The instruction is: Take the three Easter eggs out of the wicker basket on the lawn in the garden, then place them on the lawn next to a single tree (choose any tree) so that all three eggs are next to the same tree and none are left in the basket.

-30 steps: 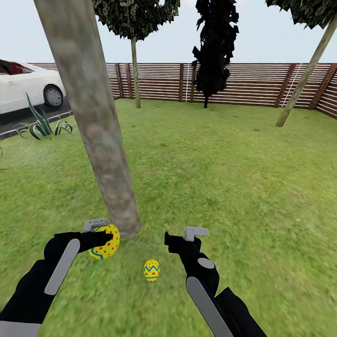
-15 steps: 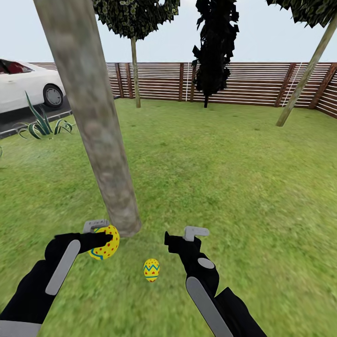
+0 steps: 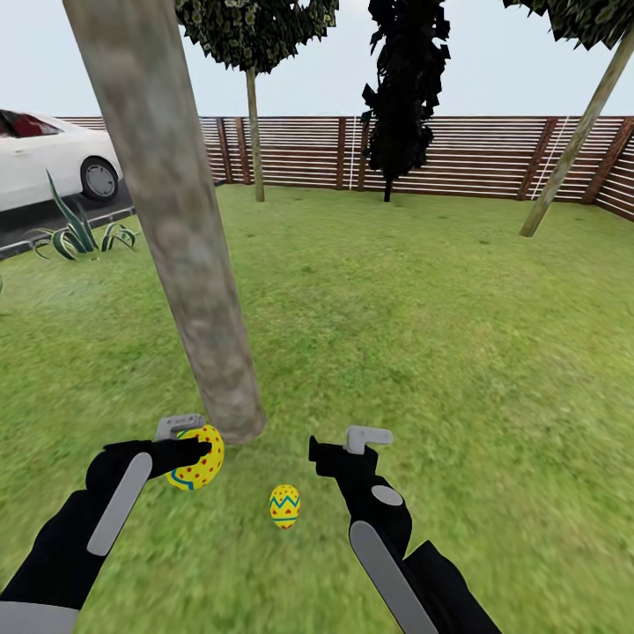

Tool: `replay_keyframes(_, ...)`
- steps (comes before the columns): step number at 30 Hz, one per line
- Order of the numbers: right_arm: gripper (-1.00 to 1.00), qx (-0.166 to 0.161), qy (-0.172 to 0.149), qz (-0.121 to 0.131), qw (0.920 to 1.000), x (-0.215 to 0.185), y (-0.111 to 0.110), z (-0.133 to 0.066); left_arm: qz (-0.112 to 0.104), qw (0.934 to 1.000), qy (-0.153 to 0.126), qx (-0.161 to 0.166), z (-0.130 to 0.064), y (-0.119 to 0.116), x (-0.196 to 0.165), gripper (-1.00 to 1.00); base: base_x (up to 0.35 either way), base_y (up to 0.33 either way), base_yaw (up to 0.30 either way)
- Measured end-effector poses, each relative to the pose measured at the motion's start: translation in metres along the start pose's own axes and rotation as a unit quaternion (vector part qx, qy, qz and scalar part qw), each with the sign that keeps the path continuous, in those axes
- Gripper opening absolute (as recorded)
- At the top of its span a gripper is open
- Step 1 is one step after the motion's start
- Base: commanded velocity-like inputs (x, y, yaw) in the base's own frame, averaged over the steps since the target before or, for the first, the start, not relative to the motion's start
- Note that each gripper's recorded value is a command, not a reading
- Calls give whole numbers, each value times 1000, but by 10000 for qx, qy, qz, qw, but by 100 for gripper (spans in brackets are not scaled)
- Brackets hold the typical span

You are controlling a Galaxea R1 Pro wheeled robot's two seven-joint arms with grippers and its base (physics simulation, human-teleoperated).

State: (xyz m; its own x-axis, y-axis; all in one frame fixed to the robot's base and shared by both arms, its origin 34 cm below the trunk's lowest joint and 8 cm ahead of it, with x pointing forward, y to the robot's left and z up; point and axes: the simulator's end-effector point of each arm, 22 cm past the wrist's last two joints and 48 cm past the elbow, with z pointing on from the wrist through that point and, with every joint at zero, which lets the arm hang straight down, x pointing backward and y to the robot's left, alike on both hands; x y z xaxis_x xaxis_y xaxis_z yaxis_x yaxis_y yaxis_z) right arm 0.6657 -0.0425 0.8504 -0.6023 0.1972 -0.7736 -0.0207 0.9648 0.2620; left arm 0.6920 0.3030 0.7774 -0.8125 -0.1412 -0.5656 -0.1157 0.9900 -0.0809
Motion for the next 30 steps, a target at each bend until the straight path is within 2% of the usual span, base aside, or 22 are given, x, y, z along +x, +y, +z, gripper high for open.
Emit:
replay_keyframes(13, 100, 9, -26, 22, 10000, 16, -9, 12, -50, 9998, -170, -9, 17, 2, 4, -100, 0, 0, 0)
replay_keyframes(18, 100, -16, -25, 48, 10000, 22, -8, 17, -135, 9999, 56, -89, 38, 11, 28, -100, 0, 0, 0)
replay_keyframes(30, 100, -40, -16, 51, 10000, 39, -11, 27, -149, 9998, 99, -119, 57, 15, 45, -100, 0, 0, 0)
